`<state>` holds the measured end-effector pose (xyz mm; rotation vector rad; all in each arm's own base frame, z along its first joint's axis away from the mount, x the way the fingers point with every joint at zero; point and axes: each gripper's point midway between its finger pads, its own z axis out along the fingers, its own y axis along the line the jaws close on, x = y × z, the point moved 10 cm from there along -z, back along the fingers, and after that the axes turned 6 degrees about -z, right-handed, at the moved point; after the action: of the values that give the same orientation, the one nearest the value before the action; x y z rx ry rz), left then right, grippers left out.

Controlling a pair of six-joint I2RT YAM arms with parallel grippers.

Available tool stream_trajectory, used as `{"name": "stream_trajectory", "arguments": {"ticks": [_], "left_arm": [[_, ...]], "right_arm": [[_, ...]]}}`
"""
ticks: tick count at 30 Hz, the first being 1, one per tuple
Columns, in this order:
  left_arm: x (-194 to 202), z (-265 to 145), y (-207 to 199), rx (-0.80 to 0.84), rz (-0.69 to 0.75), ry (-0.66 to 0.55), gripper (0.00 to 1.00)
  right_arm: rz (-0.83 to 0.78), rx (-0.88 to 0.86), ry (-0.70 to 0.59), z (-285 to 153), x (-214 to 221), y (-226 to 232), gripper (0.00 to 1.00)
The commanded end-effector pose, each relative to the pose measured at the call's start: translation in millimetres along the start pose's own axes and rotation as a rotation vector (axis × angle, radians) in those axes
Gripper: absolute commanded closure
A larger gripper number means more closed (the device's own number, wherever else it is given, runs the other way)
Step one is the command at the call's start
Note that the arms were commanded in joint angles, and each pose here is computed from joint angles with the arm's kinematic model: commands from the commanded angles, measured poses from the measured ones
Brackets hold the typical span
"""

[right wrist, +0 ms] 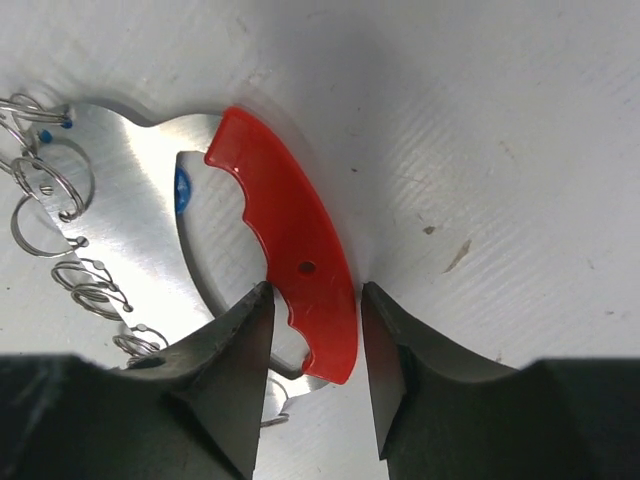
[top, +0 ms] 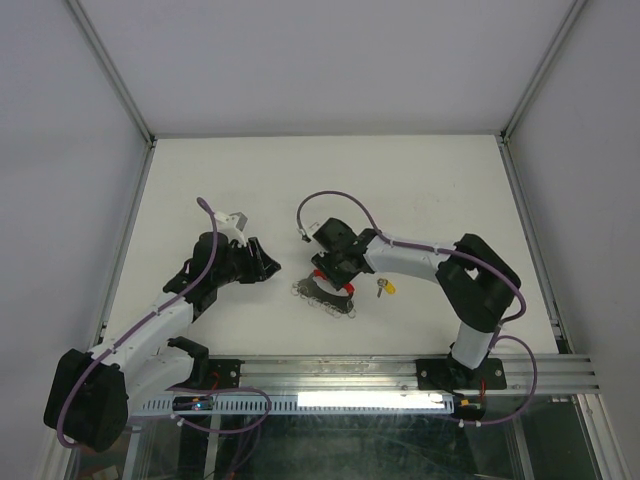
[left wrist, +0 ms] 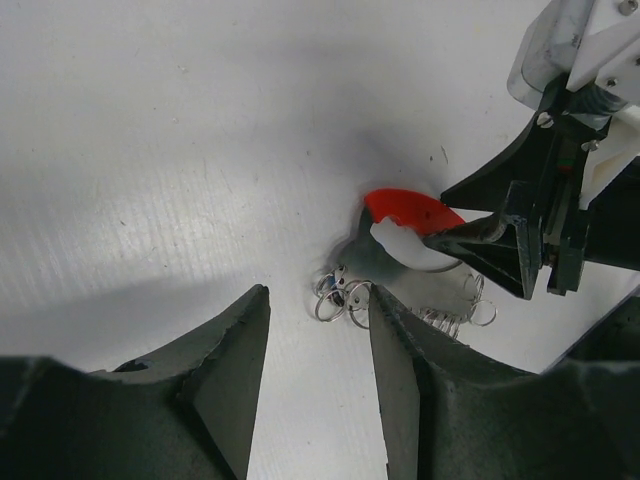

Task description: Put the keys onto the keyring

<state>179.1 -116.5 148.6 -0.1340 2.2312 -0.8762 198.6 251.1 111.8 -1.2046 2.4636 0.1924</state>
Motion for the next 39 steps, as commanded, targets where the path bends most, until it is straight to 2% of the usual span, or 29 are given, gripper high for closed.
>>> {"name": "stream_trajectory", "arguments": {"ticks": [1,4,10,15,20,25,29,39], "left_arm": [[-10,-2,-7,0.055,0.018,-0.054,0.57],[-10,-2,-7,0.053,0.018,-0.051,0.57],[-11,-1,-8,0.055,0.027,-0.048,0.57],[-14,1,-10,0.071,0.050,-0.035,0.57],[-17,4,-15,0.128,0.077,-0.009,0.57],[-18,6,-18,0.161,0.077,-0.003,0.57],[-15,9,-16,0.156,0.048,-0.002,0.57],[0,22,-10,0.270,-0.032,-0.036,0.60]], "right_arm": [[-0.062,0.027,0.052,7,0,6,0.60],[-0.088,0.061,0.098,14,8,12,0.63],[-0.049,0.057,0.142,22,24,14,0.79],[0.070,-0.071,0.085,18,32,4,0.87],[0.181,-0.199,0.012,10,34,-11,0.88],[0.238,-0.295,-0.005,10,35,-11,0.89],[0.283,-0.310,-0.005,12,38,-19,0.88],[0.337,-0.333,-0.007,13,41,-27,0.89]]}}
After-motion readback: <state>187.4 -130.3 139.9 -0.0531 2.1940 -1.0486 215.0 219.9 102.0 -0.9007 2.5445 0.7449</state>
